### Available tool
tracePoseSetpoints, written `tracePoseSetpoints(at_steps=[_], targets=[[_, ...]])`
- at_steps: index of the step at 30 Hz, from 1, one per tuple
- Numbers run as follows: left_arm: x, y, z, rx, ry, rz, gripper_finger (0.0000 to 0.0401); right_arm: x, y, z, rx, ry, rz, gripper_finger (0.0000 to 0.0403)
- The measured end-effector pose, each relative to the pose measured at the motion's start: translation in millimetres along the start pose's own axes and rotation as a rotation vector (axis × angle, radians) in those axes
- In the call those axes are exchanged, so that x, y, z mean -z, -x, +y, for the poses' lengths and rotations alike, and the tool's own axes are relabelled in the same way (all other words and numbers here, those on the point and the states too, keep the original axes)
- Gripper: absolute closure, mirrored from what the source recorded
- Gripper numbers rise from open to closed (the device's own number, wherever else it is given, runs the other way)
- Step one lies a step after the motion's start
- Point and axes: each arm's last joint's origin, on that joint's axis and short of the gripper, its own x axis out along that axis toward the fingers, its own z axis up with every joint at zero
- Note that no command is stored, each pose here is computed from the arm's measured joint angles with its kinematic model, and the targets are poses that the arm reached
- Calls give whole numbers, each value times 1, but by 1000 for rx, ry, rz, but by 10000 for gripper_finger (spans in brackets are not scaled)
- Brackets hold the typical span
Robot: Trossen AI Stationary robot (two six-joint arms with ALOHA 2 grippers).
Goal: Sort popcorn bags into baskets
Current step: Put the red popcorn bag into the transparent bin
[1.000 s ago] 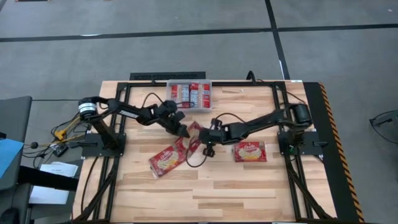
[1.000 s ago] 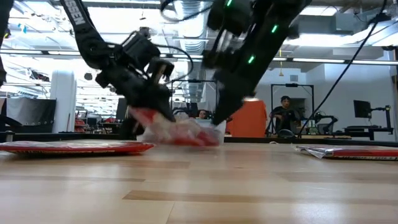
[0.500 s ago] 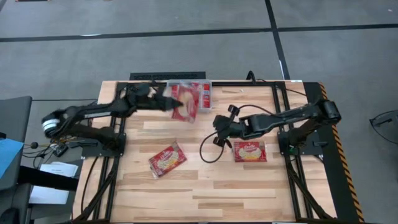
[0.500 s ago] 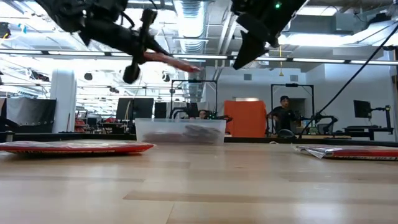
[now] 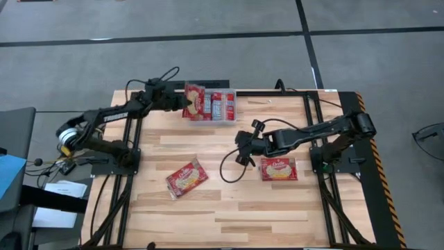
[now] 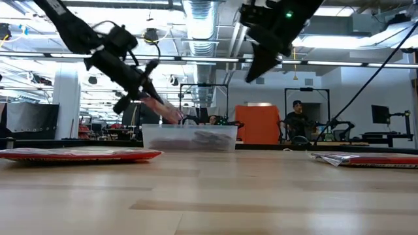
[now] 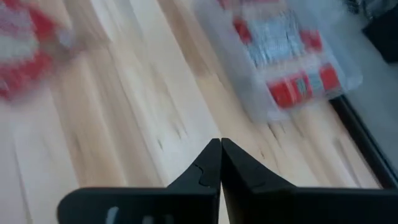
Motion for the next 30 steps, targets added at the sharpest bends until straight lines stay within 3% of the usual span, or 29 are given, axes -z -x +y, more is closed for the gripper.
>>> tracePoseSetpoints(at_steps=[9, 19, 23, 30], targets=[[5, -37, 20, 47, 50, 21, 397, 2, 0, 0, -18, -1, 17, 390], [14, -50, 32, 10, 113, 62, 376, 3, 0, -1, -13, 6, 29, 371], [12, -50, 30, 31, 81, 45, 335, 3, 0, -1, -12, 6, 30, 379], [7, -50, 28, 64, 78, 11, 202, 3, 0, -1, -11, 8, 33, 381]])
